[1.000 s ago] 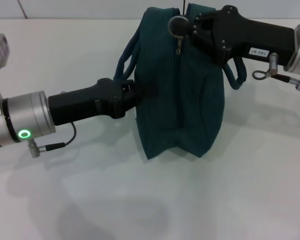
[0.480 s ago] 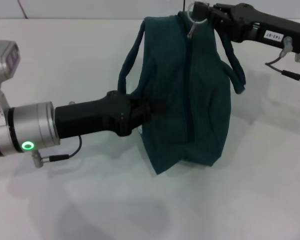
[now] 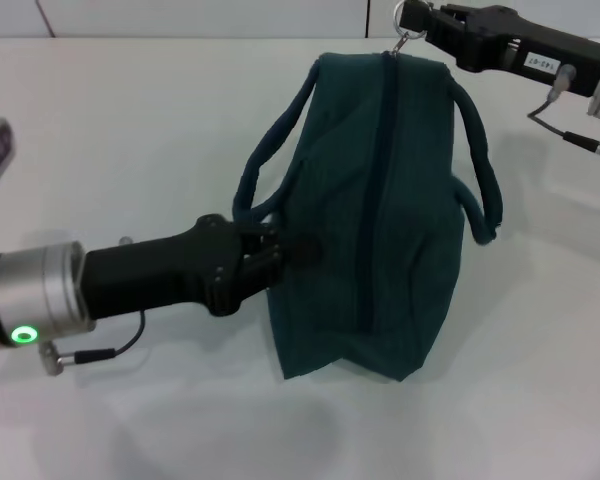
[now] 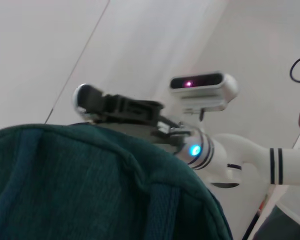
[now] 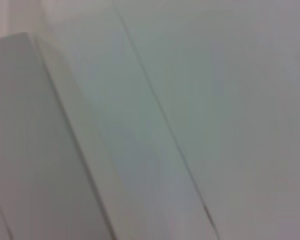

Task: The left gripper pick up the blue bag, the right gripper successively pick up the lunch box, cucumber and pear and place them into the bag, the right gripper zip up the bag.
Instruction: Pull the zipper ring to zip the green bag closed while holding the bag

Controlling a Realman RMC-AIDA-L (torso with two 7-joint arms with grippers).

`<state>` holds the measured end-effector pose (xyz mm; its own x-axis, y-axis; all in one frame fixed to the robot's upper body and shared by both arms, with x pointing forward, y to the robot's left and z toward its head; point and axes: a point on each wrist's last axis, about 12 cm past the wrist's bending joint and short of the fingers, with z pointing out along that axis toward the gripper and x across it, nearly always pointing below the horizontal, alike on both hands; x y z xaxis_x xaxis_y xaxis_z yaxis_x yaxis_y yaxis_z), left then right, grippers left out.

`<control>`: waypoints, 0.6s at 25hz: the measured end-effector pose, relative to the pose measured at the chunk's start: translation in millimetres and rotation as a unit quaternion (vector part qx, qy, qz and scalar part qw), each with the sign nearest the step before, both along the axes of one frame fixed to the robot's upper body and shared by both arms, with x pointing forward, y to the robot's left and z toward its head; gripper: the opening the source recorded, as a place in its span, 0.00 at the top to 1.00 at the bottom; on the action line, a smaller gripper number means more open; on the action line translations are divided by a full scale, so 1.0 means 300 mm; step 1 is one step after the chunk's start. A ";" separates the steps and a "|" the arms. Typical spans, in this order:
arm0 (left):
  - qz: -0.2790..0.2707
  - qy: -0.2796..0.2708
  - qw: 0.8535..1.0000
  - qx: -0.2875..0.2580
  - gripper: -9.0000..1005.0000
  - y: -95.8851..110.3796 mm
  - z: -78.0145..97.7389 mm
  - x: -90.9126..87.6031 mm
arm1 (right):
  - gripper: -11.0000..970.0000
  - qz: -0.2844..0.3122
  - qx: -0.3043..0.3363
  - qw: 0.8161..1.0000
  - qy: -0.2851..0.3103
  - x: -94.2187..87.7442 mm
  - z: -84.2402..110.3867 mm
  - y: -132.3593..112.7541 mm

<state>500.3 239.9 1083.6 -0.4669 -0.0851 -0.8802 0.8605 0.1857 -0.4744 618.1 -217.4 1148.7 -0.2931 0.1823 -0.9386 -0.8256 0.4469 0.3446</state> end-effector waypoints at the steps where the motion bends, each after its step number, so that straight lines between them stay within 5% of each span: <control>1: 0.002 0.001 1.000 -0.001 0.93 0.005 -0.003 -0.006 | 0.98 -0.008 -0.005 1.000 0.003 0.004 -0.007 -0.001; 15: 0.050 -0.001 0.999 -0.011 0.89 0.068 -0.004 -0.012 | 0.97 -0.037 -0.013 0.999 0.024 -0.019 -0.060 -0.041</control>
<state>496.7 260.4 1082.5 -0.4542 -0.1503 -0.8781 0.8389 0.2597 -0.4784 612.4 -229.6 1130.8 -0.3254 0.1801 -0.9283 -0.7727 0.5151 0.3708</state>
